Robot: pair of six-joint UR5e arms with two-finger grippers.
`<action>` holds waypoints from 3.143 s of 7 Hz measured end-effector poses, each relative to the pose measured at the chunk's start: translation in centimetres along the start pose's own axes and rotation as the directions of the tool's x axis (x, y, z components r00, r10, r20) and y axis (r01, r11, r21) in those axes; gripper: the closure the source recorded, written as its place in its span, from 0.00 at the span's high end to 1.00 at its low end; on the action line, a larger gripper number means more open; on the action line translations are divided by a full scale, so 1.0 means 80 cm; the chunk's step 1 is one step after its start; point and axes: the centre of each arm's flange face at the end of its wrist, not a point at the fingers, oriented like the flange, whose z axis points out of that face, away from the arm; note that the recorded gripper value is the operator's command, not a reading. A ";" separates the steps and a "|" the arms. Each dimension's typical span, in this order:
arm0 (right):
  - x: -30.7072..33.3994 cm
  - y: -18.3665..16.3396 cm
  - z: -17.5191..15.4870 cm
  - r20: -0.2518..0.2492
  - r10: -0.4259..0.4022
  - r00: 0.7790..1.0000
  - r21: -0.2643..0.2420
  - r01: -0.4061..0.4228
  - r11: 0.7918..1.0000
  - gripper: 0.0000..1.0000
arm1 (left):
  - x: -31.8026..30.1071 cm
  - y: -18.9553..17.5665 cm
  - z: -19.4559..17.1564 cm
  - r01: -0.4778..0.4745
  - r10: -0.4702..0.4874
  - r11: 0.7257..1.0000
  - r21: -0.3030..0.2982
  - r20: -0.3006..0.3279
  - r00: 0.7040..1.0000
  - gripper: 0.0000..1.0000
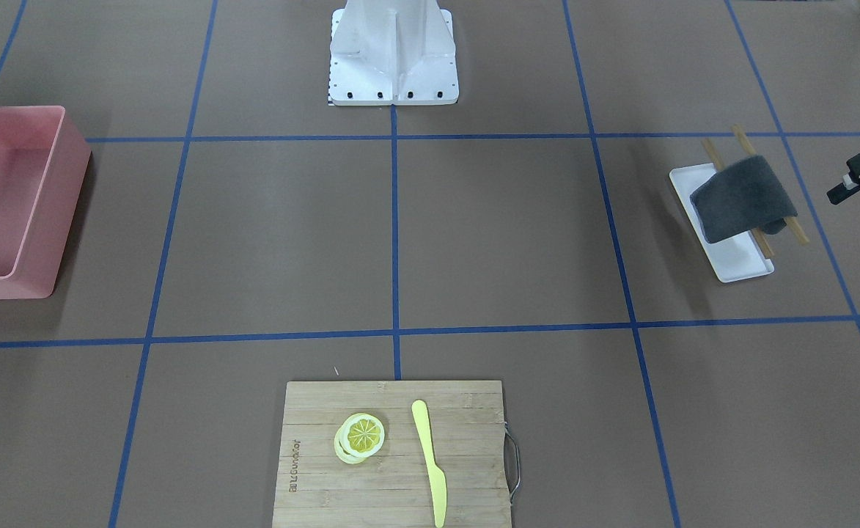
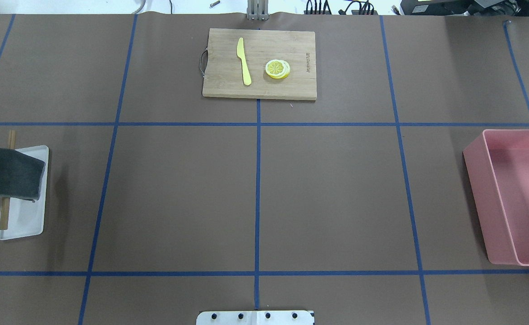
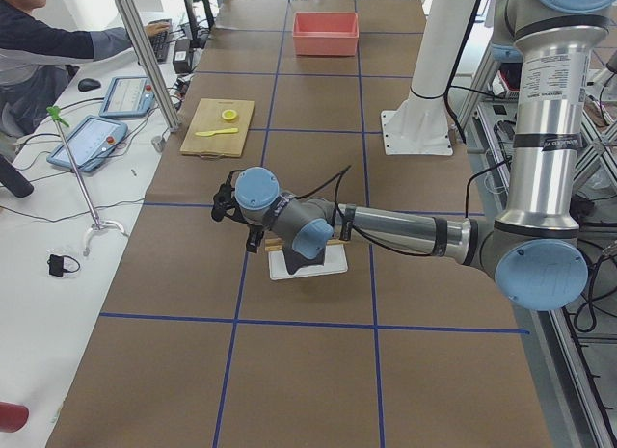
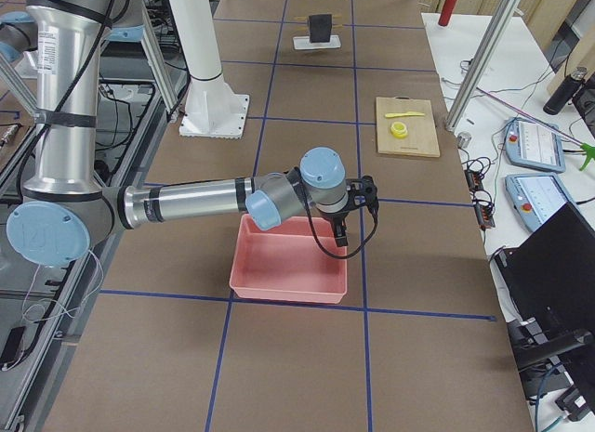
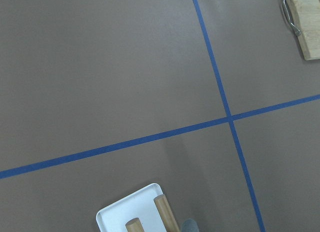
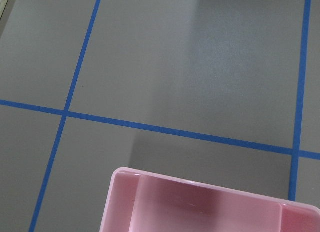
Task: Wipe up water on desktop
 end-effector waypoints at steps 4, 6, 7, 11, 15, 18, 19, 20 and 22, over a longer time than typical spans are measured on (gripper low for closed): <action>0.002 0.024 0.006 0.070 0.014 0.997 -0.039 -0.012 0.999 1.00 | -0.014 0.079 0.048 0.258 -0.256 0.959 -0.117 0.032 0.966 0.77; 0.003 0.031 0.010 0.092 0.023 0.996 -0.057 -0.017 0.998 1.00 | -0.008 0.097 0.047 0.270 -0.267 0.954 -0.130 0.038 0.963 0.75; 0.004 0.032 0.012 0.090 0.024 0.996 -0.062 -0.018 0.998 1.00 | -0.008 0.099 0.053 0.274 -0.271 0.951 -0.140 0.042 0.962 0.73; 0.016 0.031 0.027 0.082 0.040 0.996 -0.081 -0.034 0.996 1.00 | 0.006 0.091 0.080 0.323 -0.318 0.930 -0.174 0.058 0.946 0.32; 0.019 0.030 0.029 0.082 0.044 0.996 -0.085 -0.037 0.996 1.00 | 0.005 0.095 0.080 0.329 -0.324 0.927 -0.180 0.056 0.944 0.00; 0.015 0.026 0.030 0.085 0.037 0.996 -0.083 -0.030 0.996 1.00 | 0.021 0.100 0.069 0.318 -0.331 0.920 -0.230 -0.016 0.944 0.00; 0.005 0.017 0.032 0.090 0.019 0.996 -0.081 -0.012 0.997 0.99 | 0.036 0.096 0.057 0.319 -0.348 0.911 -0.263 -0.072 0.935 0.00; -0.016 -0.001 0.039 0.101 -0.005 0.995 -0.081 0.013 0.997 1.00 | 0.064 0.077 0.040 0.345 -0.389 0.896 -0.280 -0.117 0.914 0.00; -0.098 -0.050 0.060 0.135 0.020 0.991 -0.086 -0.009 0.996 1.00 | 0.191 -0.013 0.009 0.435 -0.491 0.853 -0.290 -0.158 0.857 0.00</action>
